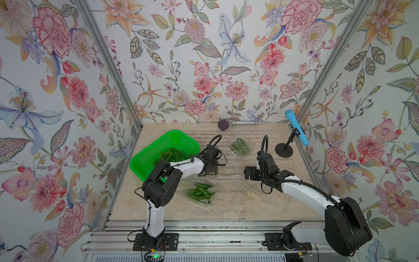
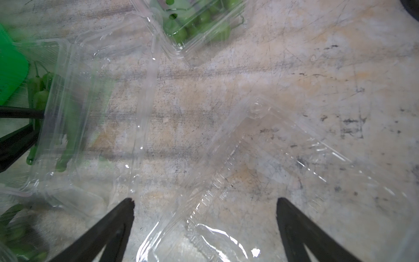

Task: Take small green peppers out of containers
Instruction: Pick up the green pepper from the packing box, then place the green pepper in the basket.

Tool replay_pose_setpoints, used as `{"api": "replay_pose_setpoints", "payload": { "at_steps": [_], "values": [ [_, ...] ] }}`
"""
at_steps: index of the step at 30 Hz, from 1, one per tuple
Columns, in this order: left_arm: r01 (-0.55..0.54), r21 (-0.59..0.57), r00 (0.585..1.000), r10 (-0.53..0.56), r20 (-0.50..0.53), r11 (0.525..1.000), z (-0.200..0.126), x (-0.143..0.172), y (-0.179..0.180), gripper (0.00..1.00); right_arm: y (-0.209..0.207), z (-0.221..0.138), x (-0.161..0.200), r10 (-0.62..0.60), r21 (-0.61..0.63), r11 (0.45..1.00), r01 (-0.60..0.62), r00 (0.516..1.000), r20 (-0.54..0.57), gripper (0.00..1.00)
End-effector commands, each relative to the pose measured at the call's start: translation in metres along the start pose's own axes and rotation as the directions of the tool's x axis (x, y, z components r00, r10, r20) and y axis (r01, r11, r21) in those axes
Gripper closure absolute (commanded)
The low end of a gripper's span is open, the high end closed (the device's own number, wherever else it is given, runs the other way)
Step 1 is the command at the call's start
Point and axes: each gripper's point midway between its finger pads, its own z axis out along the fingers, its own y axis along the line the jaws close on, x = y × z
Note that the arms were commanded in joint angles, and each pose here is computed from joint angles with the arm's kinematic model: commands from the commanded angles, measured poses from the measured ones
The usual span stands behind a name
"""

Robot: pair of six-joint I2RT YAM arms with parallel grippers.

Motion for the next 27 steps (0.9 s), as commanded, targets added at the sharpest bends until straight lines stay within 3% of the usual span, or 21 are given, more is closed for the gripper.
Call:
{"api": "replay_pose_setpoints", "payload": {
  "at_steps": [1,17,20,27],
  "values": [
    [-0.009,0.012,1.000,0.009,0.006,1.000,-0.010,-0.008,-0.001,0.89,0.005,0.001,-0.004,-0.005,-0.028,1.000,0.005,1.000,0.001,0.00],
    [0.000,-0.049,0.983,0.009,0.184,0.999,-0.110,-0.061,0.023,0.86,0.078,-0.013,-0.042,-0.096,-0.238,0.966,0.103,0.995,0.039,0.00],
    [0.037,-0.070,0.978,-0.021,0.209,0.997,-0.127,-0.067,0.047,0.83,0.107,-0.013,-0.047,-0.146,-0.287,0.946,0.152,0.988,0.042,0.00],
    [0.182,-0.159,0.949,-0.131,0.286,0.970,-0.170,-0.073,0.149,0.78,0.179,0.003,-0.047,-0.267,-0.355,0.899,0.256,0.963,0.019,0.00]
  ]
}}
